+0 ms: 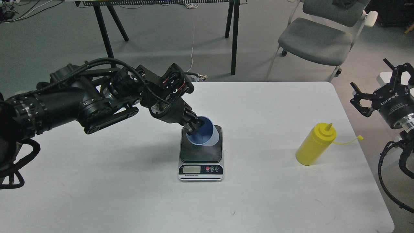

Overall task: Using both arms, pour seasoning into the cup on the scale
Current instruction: 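Carry the blue cup with the left gripper onto the scale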

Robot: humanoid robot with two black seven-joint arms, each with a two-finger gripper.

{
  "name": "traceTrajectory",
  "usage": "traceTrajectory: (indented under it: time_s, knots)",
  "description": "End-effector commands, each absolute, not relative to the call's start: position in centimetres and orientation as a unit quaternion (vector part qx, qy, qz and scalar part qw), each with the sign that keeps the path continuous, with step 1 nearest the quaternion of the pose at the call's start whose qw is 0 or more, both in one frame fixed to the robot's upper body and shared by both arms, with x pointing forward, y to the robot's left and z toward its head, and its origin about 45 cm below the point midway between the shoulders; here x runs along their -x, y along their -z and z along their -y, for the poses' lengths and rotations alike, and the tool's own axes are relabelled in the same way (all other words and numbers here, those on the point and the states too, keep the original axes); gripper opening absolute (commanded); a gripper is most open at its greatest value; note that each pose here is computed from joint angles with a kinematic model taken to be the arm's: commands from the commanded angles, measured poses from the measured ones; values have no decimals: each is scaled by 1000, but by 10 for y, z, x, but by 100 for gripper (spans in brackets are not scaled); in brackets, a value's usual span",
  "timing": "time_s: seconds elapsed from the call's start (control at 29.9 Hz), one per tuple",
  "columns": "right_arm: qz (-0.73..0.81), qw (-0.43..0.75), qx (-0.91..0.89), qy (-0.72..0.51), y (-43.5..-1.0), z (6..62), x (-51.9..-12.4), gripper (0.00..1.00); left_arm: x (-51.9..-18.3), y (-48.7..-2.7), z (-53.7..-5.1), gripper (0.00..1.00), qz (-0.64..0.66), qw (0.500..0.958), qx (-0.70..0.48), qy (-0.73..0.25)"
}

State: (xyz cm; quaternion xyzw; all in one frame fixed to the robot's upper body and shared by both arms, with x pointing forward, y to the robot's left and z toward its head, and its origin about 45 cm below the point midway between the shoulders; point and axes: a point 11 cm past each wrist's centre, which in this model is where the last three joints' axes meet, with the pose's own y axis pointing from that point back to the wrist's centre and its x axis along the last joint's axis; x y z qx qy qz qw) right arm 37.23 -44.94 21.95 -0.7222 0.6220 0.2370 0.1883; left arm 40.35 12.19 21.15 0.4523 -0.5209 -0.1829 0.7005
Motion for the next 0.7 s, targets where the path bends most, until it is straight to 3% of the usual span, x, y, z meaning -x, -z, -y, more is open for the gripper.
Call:
traceTrajectory:
  time_s: [0.0,0.67]
  knots:
    - [-622,189,722,-237,-220,449,-372,99,-403,-209,-123,10,519,701,-453,184]
    - [-622,188,721,-241,-216,449,-370,99,-403,-206,-124,15,515,703,-455,183]
